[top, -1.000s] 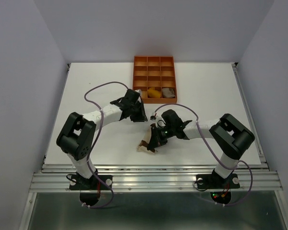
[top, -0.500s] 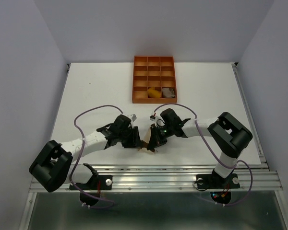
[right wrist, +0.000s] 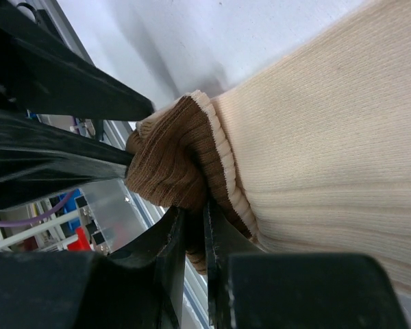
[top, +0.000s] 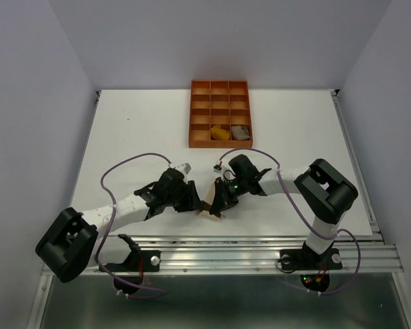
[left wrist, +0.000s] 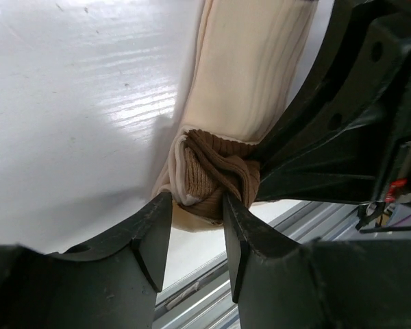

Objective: Roll the socks
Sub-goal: Roll the sock at the center of the board.

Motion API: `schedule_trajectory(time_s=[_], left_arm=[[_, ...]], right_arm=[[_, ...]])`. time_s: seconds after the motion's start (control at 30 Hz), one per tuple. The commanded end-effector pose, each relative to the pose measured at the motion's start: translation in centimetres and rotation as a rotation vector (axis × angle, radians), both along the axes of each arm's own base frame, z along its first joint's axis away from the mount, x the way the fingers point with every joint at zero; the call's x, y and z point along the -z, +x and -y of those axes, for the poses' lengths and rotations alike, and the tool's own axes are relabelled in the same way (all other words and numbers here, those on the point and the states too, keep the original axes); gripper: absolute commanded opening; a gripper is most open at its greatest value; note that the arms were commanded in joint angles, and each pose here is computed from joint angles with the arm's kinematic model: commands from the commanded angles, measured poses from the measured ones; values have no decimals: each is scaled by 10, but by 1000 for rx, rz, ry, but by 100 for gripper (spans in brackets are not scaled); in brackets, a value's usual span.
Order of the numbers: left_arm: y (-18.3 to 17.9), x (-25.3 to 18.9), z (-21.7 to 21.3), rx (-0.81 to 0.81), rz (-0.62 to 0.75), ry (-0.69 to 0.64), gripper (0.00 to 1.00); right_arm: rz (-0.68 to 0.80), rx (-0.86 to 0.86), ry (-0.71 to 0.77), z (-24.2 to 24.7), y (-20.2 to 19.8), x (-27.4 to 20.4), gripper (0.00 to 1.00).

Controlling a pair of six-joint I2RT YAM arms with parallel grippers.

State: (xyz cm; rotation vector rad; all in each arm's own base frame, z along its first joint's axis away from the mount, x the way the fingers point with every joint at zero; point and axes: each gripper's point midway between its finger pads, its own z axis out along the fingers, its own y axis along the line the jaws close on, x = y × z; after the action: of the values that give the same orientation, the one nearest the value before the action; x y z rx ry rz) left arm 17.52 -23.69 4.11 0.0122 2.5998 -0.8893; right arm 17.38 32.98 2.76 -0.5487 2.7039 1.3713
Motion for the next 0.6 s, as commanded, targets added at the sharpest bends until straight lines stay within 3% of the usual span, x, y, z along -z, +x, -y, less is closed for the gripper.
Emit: schedule_trajectory(time_s=[0.0, 0.1, 0.33, 0.57], left_arm=[[17, -22, -18, -142, 84, 27, 47], [25, -45, -24, -190, 156, -3, 52], [7, -56, -7, -50, 198, -135, 64], [3, -34, -6, -30, 146, -97, 66]], right_arm=[[-9, 44, -198, 29, -4, 47, 1], [-10, 43, -200, 30, -5, 47, 1], [-7, 32, -194, 29, -5, 47, 1], [-13, 25, -184, 27, -5, 45, 1]])
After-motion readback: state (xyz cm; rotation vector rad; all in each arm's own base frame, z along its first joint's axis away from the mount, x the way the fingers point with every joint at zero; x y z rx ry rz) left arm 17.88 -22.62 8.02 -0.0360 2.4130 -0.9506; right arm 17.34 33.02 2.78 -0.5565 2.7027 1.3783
